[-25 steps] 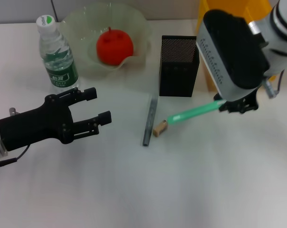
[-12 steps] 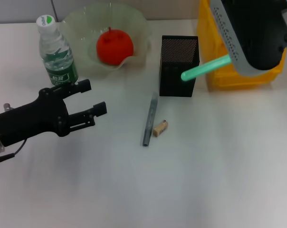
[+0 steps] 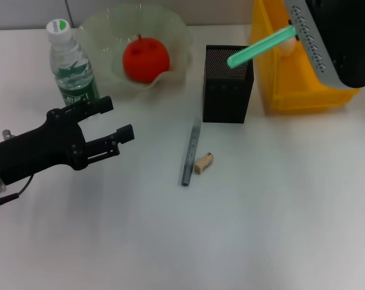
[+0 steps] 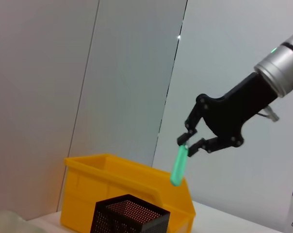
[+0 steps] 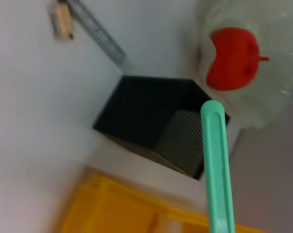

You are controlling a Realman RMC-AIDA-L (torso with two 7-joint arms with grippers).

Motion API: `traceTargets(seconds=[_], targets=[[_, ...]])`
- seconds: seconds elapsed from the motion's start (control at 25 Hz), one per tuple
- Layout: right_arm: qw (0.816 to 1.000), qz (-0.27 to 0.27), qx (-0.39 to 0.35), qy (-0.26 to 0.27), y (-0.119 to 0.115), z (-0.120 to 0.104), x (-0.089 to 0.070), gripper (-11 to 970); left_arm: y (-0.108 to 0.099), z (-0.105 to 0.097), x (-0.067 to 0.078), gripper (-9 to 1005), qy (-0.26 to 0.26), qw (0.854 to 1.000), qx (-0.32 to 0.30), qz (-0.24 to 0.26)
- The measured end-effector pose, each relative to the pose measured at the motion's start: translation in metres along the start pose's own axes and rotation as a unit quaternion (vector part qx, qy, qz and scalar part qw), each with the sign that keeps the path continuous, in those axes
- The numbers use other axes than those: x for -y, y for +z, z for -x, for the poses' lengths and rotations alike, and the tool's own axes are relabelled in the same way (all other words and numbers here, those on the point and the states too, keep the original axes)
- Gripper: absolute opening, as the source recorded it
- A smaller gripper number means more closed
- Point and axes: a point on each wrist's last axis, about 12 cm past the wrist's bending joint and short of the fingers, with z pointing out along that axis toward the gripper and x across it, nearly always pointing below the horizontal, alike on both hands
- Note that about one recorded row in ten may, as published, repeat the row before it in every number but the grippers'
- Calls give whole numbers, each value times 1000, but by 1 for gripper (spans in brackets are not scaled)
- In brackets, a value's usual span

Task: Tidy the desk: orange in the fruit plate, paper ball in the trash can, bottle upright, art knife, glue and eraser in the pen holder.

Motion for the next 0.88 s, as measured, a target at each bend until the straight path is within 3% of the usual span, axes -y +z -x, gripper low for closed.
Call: traceTargets(seconds=[0.48,0.88], targets=[[988,-108,-33,-107,32,-19,-14,174,-2,-5,0,807,9,1000,15,20],[948,-182,-63,-253,57,-1,-30,174,1,-11,1,807,28,999,15,31]])
